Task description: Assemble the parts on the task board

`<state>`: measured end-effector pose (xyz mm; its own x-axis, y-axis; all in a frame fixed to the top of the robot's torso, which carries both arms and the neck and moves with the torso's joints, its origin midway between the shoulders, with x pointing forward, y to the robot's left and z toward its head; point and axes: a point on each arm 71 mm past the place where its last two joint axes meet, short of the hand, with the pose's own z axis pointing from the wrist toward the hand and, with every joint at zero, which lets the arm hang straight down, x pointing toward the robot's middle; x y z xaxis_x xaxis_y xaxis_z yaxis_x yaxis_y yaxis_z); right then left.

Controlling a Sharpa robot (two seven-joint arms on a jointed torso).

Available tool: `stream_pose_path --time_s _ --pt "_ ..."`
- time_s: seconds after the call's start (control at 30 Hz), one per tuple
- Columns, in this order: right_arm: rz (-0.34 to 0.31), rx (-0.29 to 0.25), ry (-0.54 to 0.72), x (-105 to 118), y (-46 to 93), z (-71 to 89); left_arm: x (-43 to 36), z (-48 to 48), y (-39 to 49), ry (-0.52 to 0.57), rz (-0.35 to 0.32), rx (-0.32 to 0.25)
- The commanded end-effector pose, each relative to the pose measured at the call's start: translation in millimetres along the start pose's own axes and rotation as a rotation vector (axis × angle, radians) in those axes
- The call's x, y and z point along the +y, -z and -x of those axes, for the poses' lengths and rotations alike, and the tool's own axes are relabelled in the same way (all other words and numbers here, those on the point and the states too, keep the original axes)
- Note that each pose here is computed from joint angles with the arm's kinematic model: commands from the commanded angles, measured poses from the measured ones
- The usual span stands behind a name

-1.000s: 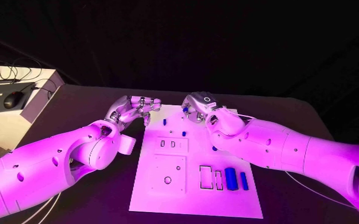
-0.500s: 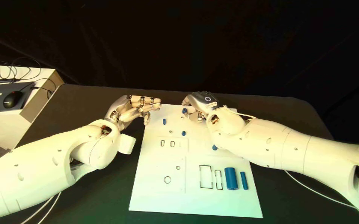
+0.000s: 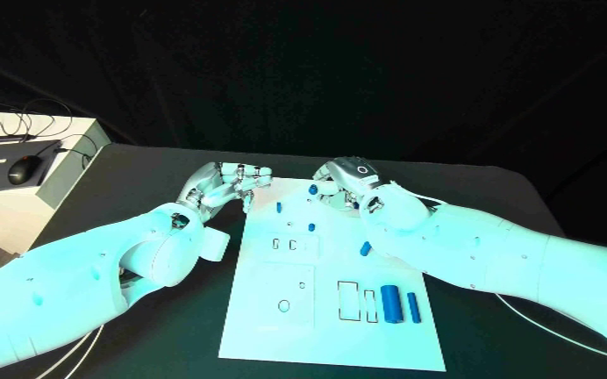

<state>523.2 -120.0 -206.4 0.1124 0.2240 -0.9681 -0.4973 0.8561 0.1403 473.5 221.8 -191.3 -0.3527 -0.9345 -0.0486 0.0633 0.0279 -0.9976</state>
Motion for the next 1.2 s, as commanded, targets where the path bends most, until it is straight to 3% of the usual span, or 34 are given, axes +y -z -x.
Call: stream_pose_path --time_s 0.03,0.27,0.57,0.9,1.2 --pt "-0.006 -0.012 -0.049 -5 6.7 8.4 -0.6 -0.7 -0.5 0.005 -0.008 0.012" --pt "-0.063 0.055 -0.12 -30 30.2 28.6 0.5 2.3 -1.0 0.005 -0.014 0.016" --pt "-0.163 0.183 -0.165 -63 46.1 31.2 2.0 4.2 -2.1 0.006 -0.018 0.018" --pt "-0.208 0.217 -0.167 -75 46.2 28.5 3.5 4.3 -3.0 0.007 -0.017 0.018" --pt "-0.231 0.217 -0.178 -76 36.1 22.7 4.0 3.6 -3.4 0.008 -0.014 0.019"
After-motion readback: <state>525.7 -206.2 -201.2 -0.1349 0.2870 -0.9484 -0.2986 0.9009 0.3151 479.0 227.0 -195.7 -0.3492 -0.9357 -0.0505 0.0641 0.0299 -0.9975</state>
